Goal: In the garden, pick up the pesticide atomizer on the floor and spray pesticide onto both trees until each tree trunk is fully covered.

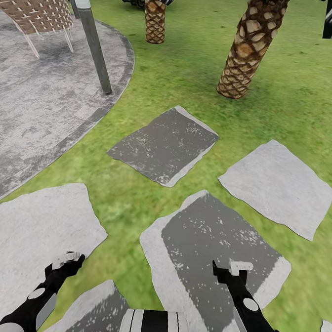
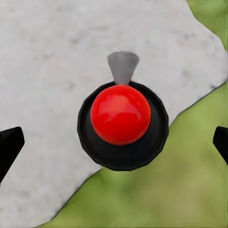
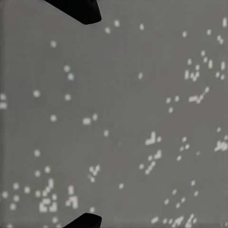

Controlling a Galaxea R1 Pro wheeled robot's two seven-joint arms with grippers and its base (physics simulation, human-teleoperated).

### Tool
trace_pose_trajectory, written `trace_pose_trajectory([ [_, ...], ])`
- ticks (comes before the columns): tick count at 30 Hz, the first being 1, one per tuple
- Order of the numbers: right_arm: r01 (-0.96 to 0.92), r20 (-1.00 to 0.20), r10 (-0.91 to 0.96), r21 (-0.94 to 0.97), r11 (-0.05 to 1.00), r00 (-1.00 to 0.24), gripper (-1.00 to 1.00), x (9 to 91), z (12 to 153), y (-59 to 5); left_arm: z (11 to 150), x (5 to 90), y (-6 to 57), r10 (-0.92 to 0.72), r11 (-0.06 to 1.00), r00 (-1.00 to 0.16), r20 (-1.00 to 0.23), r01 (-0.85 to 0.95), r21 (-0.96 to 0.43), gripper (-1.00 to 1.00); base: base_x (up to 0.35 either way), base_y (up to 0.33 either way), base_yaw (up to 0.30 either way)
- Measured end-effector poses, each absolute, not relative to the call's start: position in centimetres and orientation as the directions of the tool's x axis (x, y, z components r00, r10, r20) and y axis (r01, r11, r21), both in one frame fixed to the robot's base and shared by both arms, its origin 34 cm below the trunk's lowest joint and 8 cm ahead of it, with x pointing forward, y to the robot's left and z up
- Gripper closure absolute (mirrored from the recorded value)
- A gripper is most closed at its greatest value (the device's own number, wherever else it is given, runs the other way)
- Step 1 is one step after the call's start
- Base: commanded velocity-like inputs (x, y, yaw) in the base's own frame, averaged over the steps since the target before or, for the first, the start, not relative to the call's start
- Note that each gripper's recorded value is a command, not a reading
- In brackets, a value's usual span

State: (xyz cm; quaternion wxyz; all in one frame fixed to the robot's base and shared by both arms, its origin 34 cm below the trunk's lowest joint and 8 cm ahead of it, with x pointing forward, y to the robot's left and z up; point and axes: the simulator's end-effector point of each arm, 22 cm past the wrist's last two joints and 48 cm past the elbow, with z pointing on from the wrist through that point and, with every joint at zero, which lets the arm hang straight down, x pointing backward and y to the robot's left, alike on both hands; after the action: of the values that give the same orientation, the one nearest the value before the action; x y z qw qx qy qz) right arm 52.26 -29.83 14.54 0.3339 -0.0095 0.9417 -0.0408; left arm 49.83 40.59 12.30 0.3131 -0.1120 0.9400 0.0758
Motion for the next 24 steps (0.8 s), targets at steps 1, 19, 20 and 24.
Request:
trace_pose_trajectory([
  [1, 0.009, -0.628, -0.045, -0.083, 0.996, -0.777, -1.00, 52.26, 14.54, -29.83, 12.39, 49.99, 40.64, -0.164, 0.963, -0.776, -0.609, -0.259, 0.072, -1.00, 0.000, 0.000, 0.000],
  [19, 0.009, -0.627, -0.046, -0.084, 0.996, -0.778, -1.00, 52.22, 14.51, -29.84, 12.38, 50.05, 40.47, -0.165, 0.964, -0.776, -0.609, -0.258, 0.068, 1.00, 0.000, 0.000, 0.000],
  [20, 0.009, -0.627, -0.046, -0.084, 0.996, -0.778, -1.00, 52.20, 14.50, -29.84, 12.38, 50.06, 40.43, -0.165, 0.964, -0.775, -0.610, -0.258, 0.067, 1.00, 0.000, 0.000, 0.000],
  [24, 0.009, -0.625, -0.046, -0.084, 0.996, -0.779, -1.00, 52.14, 14.44, -29.84, 12.31, 49.90, 40.47, -0.169, 0.963, -0.777, -0.607, -0.262, 0.067, 1.00, 0.000, 0.000, 0.000],
])
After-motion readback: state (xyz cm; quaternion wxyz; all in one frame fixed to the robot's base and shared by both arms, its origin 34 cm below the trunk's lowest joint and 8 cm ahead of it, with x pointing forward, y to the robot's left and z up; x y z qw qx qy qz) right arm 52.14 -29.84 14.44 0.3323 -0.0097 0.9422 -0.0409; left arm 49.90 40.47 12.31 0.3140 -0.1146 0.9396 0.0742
